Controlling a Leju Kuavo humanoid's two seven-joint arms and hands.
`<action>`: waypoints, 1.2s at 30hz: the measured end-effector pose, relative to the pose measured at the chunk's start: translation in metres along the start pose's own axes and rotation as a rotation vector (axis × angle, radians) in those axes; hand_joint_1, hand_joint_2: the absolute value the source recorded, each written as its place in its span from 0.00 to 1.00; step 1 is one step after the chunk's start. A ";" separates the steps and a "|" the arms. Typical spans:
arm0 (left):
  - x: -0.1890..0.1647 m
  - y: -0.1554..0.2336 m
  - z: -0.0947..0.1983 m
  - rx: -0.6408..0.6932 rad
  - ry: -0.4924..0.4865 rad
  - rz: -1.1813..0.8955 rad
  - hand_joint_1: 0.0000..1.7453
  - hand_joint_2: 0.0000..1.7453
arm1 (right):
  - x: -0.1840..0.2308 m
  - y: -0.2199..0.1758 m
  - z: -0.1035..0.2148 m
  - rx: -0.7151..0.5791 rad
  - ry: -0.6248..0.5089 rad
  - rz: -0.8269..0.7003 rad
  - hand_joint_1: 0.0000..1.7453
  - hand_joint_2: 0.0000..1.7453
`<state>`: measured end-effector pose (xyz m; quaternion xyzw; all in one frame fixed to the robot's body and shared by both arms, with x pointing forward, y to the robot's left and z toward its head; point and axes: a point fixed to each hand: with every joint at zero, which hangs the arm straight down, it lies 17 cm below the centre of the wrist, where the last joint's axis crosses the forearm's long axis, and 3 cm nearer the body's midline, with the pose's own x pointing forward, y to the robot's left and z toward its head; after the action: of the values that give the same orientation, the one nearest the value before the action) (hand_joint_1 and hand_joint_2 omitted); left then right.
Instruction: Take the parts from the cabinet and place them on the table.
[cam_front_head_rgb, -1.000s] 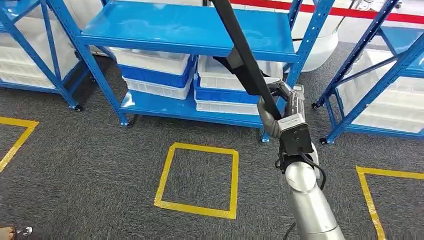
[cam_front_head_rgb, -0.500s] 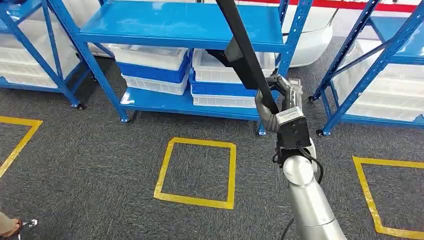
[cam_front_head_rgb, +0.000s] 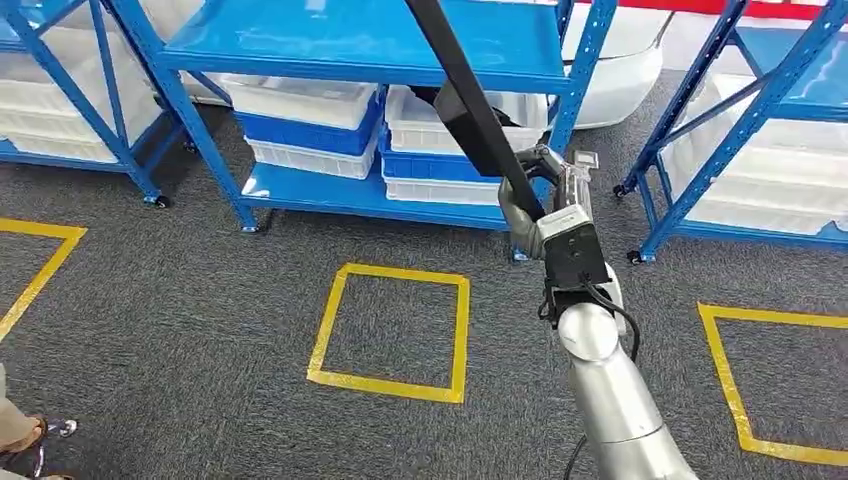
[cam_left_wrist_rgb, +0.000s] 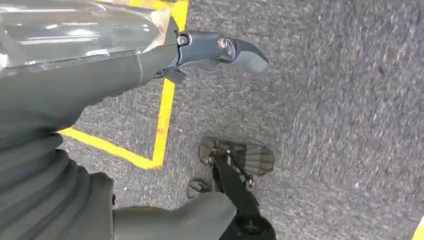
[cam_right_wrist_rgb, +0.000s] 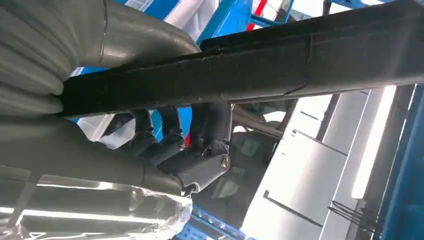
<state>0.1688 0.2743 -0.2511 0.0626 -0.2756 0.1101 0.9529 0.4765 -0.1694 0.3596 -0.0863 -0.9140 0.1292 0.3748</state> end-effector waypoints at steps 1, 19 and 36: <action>0.000 0.002 0.000 0.006 -0.002 0.010 0.00 1.00 | -0.001 0.001 -0.002 0.005 0.001 -0.001 1.00 1.00; -0.015 0.010 0.003 0.027 0.034 0.005 0.00 1.00 | -0.011 0.002 0.008 -0.023 0.025 0.056 1.00 1.00; -0.019 0.010 0.003 0.029 0.049 -0.011 0.00 1.00 | -0.012 -0.002 0.026 -0.037 0.041 0.063 1.00 1.00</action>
<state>0.1488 0.2805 -0.2579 0.0750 -0.2502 0.1105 0.9589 0.4667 -0.1790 0.3347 -0.1244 -0.9052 0.1223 0.3874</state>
